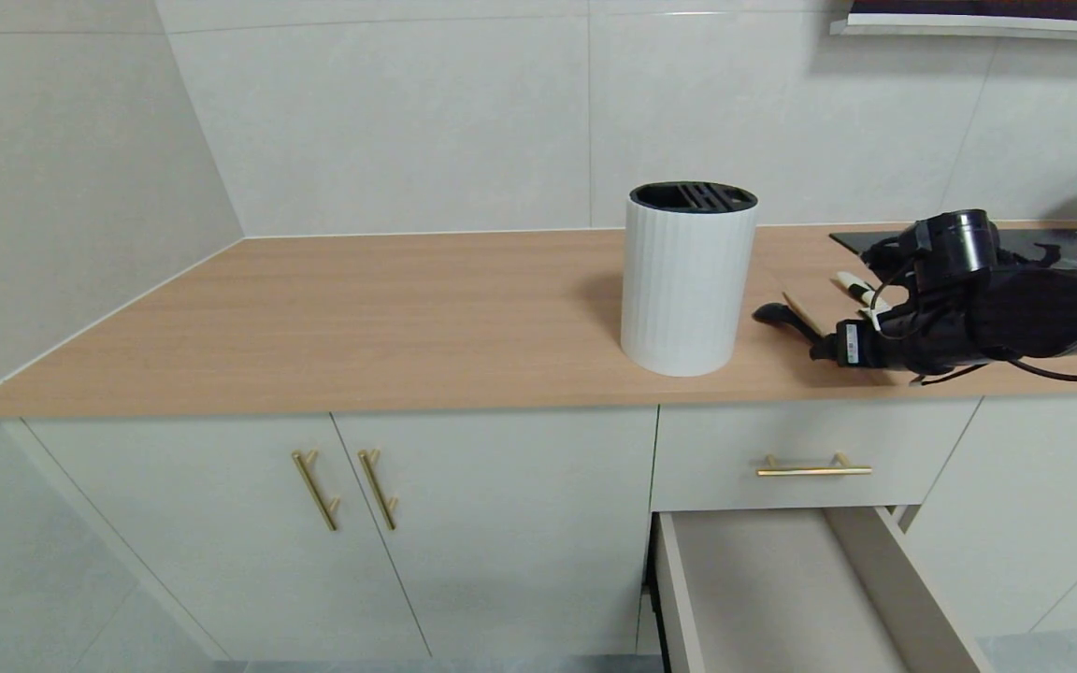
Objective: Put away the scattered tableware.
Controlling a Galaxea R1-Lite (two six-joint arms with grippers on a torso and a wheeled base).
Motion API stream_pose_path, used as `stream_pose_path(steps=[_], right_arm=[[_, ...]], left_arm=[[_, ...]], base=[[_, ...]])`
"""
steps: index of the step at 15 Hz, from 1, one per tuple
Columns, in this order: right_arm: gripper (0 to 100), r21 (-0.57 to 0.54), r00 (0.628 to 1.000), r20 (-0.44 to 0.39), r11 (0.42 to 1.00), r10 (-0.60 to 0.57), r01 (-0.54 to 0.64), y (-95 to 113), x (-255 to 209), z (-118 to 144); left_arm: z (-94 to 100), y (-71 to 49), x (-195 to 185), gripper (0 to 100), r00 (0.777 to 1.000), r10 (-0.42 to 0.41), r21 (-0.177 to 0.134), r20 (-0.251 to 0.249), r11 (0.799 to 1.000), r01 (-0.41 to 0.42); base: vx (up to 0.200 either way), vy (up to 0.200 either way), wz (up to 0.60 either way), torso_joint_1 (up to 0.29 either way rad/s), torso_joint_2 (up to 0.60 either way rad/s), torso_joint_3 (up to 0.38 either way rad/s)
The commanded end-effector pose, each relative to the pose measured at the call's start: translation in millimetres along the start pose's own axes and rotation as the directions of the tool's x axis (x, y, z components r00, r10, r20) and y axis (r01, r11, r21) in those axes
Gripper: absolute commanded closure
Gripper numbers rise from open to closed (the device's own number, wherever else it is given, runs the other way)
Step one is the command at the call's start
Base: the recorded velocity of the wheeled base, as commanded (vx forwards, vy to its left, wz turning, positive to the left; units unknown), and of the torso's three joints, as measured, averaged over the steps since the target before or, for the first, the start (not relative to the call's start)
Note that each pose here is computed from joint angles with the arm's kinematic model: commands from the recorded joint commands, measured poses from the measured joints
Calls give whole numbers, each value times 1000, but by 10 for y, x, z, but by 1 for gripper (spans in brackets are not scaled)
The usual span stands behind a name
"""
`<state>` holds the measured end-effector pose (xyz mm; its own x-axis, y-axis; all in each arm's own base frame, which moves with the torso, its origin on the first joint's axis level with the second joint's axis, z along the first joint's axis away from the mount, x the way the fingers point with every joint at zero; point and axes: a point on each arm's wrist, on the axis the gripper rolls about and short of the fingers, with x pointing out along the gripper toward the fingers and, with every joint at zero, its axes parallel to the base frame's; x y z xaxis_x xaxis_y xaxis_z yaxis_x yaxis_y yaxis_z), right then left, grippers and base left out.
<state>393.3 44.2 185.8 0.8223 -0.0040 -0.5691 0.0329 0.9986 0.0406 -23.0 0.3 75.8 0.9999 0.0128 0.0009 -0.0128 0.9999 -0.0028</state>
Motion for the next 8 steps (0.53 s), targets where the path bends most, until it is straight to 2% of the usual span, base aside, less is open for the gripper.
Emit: stream_pose_path(steps=[1, 8], right_arm=[[100, -2, 1000, -2, 1000, 0, 0, 1, 1, -6], [100, 7, 1000, 23, 1000, 1, -1, -4, -105, 44]], left_arm=[[0, 0, 1, 0, 1000, 0, 0, -1, 1000, 0], [0, 0, 1, 0, 1000, 1, 0, -1, 1000, -1]], base=[[0, 0, 0, 0, 0, 0], [0, 0, 0, 0, 0, 0]])
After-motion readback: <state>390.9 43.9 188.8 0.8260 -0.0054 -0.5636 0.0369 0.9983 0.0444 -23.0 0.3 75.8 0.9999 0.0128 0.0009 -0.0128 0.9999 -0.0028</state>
